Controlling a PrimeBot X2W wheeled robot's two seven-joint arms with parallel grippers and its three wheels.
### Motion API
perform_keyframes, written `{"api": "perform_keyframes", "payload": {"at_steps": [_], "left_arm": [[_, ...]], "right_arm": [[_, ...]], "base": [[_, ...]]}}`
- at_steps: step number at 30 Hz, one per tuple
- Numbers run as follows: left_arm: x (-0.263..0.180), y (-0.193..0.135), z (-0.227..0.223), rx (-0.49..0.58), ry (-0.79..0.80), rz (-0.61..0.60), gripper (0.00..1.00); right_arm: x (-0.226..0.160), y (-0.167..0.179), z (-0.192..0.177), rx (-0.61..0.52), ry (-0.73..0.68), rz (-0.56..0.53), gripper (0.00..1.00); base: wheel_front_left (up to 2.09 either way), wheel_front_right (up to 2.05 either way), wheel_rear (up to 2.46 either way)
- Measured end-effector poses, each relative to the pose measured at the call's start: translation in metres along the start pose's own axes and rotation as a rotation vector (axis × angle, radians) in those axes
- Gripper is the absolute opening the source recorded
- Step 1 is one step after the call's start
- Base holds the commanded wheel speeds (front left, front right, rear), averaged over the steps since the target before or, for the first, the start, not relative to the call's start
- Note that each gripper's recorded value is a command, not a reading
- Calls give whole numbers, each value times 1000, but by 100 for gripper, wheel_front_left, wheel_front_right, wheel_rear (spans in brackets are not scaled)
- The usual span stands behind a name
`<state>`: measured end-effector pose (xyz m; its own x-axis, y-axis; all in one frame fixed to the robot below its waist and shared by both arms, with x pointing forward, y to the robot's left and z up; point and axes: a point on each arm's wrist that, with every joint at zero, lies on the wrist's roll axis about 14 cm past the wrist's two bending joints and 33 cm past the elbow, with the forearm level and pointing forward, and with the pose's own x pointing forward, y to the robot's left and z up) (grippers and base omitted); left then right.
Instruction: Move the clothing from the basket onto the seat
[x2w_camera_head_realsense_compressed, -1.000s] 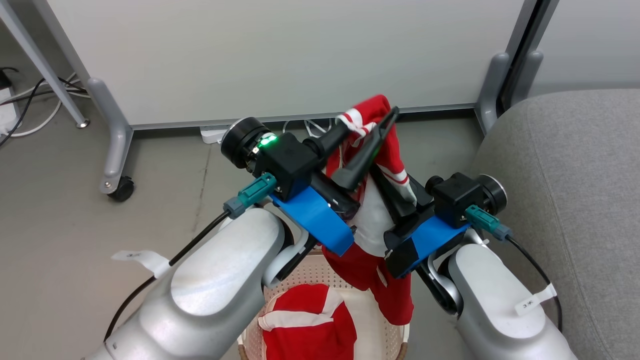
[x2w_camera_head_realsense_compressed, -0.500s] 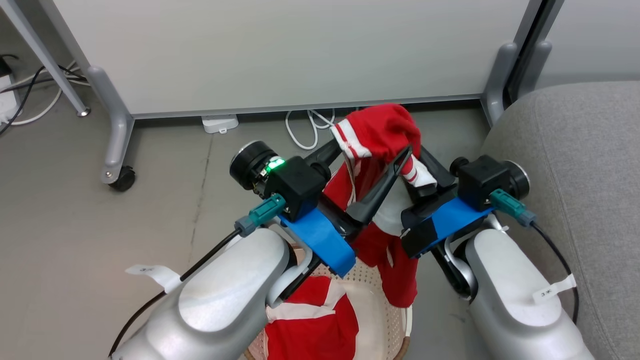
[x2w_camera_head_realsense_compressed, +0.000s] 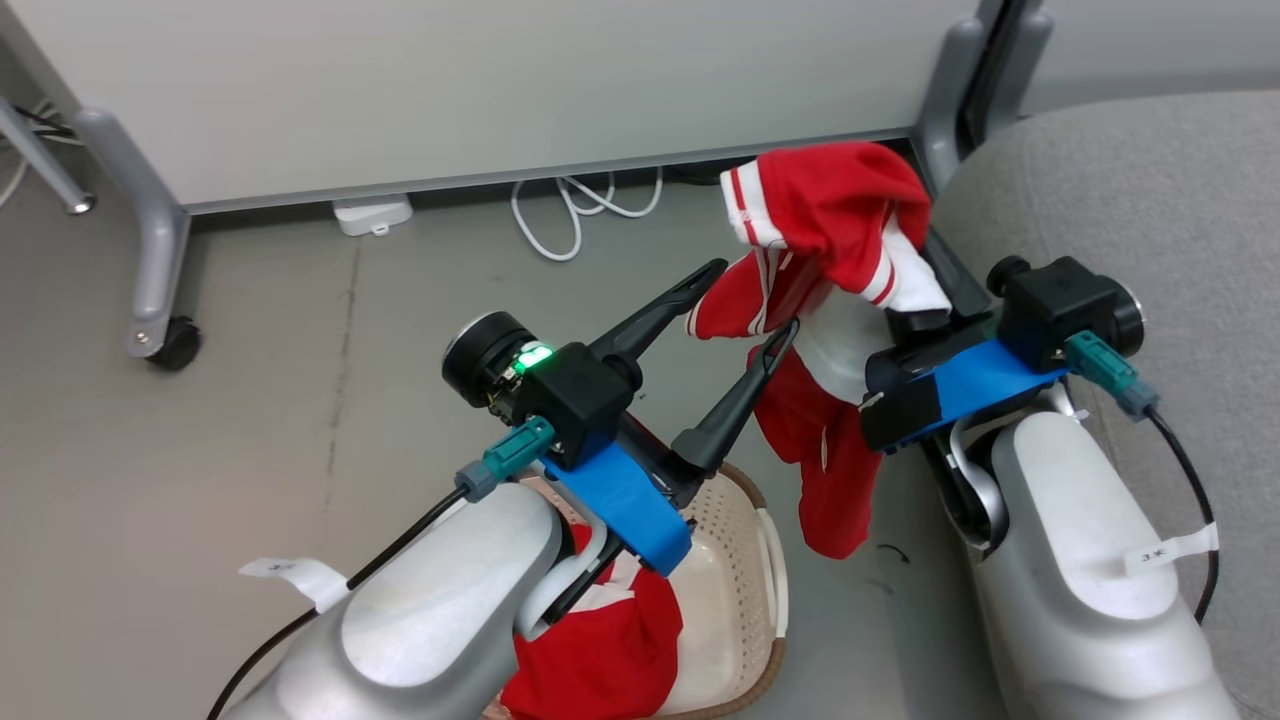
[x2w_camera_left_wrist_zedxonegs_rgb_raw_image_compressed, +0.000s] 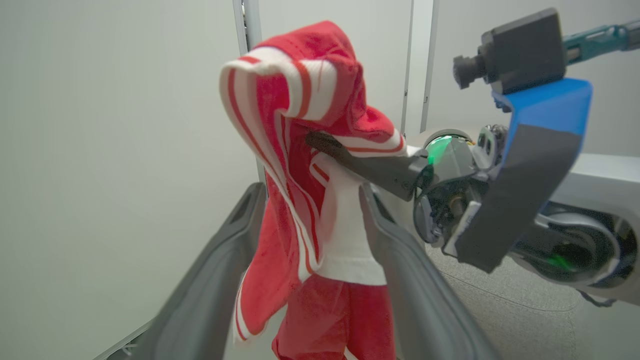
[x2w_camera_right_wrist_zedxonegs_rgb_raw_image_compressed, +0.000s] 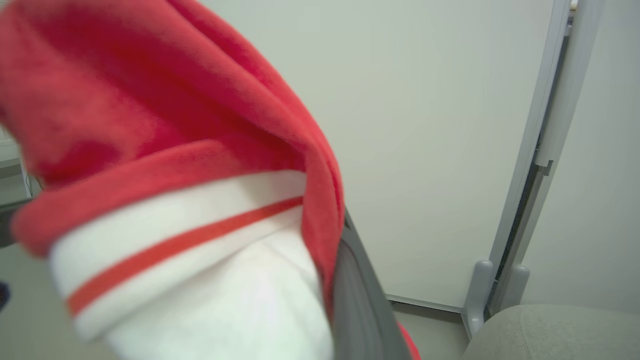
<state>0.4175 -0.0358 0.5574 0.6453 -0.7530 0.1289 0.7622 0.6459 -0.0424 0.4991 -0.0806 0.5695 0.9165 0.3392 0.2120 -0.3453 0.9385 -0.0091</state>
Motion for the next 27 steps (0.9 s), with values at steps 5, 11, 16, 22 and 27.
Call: {"api": "perform_keyframes", "payload": {"at_steps": [5, 11, 16, 22, 27], "left_arm": [[5, 2, -13, -9, 17, -7, 100], [14, 8, -29, -4, 35, -16, 100], [25, -3, -40, -18, 41, -68, 100], [39, -24, -48, -40, 38, -142, 100], [48, -44, -51, -55, 32, -204, 100]], "right_arm": [[-8, -30, 2, -17, -5, -78, 0], [-27, -66, 1, -33, 0, -177, 0], [-48, -92, -1, -46, 16, -256, 0], [-75, -119, 0, -66, 27, -346, 0], [-96, -136, 1, -82, 37, -409, 0]], "base": [[0, 0, 0], [0, 0, 0], [0, 0, 0], [0, 0, 0], [0, 0, 0]]}}
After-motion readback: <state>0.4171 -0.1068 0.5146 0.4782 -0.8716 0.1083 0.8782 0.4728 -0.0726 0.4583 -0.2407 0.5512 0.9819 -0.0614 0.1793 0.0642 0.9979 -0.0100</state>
